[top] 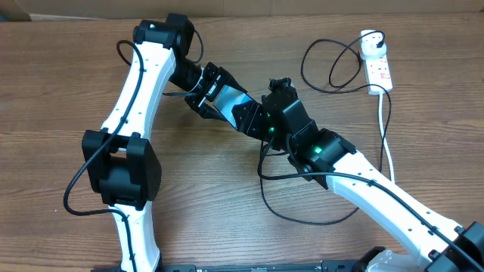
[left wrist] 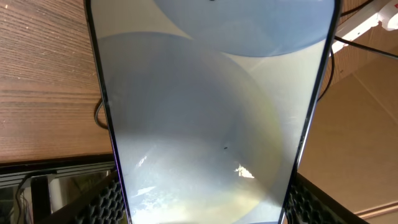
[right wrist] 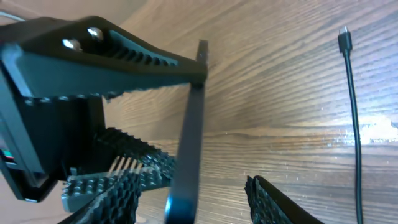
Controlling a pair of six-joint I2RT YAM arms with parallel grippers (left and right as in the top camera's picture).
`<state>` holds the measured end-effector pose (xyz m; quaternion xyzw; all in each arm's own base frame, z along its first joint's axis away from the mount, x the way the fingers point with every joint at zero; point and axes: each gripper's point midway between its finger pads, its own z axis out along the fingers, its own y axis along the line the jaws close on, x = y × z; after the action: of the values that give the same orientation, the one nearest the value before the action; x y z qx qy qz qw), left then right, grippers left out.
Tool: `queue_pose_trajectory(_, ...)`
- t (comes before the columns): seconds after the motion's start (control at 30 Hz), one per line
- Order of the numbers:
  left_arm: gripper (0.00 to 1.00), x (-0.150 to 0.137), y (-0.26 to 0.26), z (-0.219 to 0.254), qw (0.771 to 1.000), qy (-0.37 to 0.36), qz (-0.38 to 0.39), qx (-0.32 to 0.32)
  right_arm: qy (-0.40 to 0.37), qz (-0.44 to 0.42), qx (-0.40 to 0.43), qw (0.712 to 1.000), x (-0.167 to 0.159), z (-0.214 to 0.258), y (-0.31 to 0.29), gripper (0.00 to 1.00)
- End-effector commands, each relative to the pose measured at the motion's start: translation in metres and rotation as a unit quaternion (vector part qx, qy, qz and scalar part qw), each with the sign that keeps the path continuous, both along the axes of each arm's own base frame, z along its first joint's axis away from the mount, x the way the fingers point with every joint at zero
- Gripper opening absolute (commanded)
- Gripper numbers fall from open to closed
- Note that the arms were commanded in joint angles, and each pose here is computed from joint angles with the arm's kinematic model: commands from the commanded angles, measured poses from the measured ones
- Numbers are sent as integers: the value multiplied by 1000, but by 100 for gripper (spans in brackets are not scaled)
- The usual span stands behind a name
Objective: Plug charger to phone and switch on socket
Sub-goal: 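Close the right gripper on the phone's side edge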
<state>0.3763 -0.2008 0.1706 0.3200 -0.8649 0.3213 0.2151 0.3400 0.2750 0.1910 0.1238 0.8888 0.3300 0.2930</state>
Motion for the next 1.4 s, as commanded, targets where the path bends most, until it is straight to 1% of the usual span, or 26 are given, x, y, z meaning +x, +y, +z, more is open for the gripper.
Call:
queue_pose_trajectory(0.0,4,-1,-14,10,1000,-3,-6,-20,-11,-9,3,1000,8,7,2,52)
queue_pose_trajectory(0.13,4,-5,-21,9,1000,-2,-14,-18,-14,-17,-2,1000,10,6,0,48)
queue_pose_trajectory(0.43,4,-7,-25,10,1000,1,-16,-18,-23,-31,-13,999,12,7,-3,42)
queue_pose_trajectory(0.47,2,-7,-25,10,1000,1,-16,-18,-23,-31,-13,999,12,7,-3,41)
queue_pose_trajectory(0.5,4,-7,-25,10,1000,1,-16,-18,-23,-31,-13,999,12,7,-3,39)
queue_pose_trajectory(0.7,4,-8,-26,10,1000,4,-13,-17,-23,-30,-13,999,11,7,-3,31)
queue_pose_trajectory(0.93,4,-8,-27,10,1000,5,-15,-18,-19,-31,-9,999,9,6,-1,28)
queue_pose_trajectory(1.07,4,-8,-27,10,1000,5,-15,-18,-17,-32,-9,999,9,6,-1,23)
queue_pose_trajectory(1.37,4,-8,-27,10,1000,5,-15,-18,-10,-32,-15,999,7,2,-3,8)
